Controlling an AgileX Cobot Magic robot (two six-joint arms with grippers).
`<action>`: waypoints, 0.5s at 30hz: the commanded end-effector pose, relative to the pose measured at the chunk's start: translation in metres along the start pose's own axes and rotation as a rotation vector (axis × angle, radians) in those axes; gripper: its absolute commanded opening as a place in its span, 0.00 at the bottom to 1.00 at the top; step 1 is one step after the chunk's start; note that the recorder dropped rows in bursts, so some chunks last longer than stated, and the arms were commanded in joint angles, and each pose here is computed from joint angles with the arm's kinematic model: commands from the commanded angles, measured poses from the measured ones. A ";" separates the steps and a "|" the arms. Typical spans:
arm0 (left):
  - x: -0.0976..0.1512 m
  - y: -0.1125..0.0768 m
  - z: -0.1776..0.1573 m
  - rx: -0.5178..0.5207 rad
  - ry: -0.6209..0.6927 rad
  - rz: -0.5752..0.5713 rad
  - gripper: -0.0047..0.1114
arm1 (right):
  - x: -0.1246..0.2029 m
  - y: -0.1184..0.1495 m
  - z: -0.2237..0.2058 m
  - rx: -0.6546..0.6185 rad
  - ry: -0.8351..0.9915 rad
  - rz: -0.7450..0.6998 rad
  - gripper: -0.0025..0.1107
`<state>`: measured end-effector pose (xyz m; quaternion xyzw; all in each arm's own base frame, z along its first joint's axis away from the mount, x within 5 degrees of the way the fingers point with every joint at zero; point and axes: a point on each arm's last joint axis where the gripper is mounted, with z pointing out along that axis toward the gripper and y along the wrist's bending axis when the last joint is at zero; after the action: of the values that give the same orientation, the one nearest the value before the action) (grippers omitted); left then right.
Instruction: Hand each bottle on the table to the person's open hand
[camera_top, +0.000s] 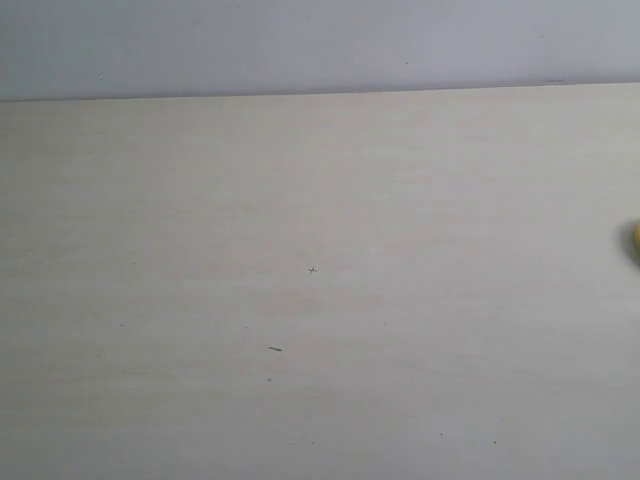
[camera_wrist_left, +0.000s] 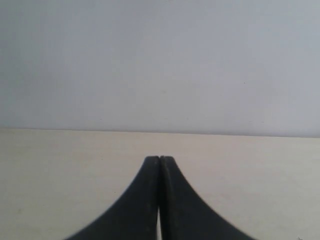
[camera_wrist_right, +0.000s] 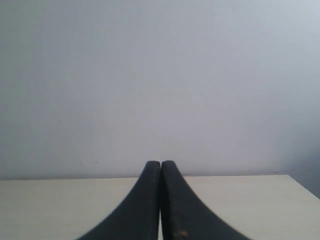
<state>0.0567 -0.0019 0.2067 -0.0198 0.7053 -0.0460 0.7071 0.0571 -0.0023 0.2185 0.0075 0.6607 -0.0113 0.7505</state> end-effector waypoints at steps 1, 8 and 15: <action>0.001 0.000 0.000 -0.003 -0.001 0.001 0.04 | 0.001 0.000 -0.001 0.005 -0.004 -0.006 0.02; 0.001 0.000 0.000 -0.003 -0.001 0.001 0.04 | 0.001 0.000 -0.001 0.006 -0.004 0.040 0.02; 0.001 0.000 0.000 -0.003 -0.001 0.001 0.04 | 0.002 0.002 -0.001 -0.020 0.009 0.007 0.02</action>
<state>0.0567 -0.0019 0.2067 -0.0193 0.7053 -0.0453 0.7072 0.0572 -0.0004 0.2182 0.0009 0.6622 -0.0022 0.7493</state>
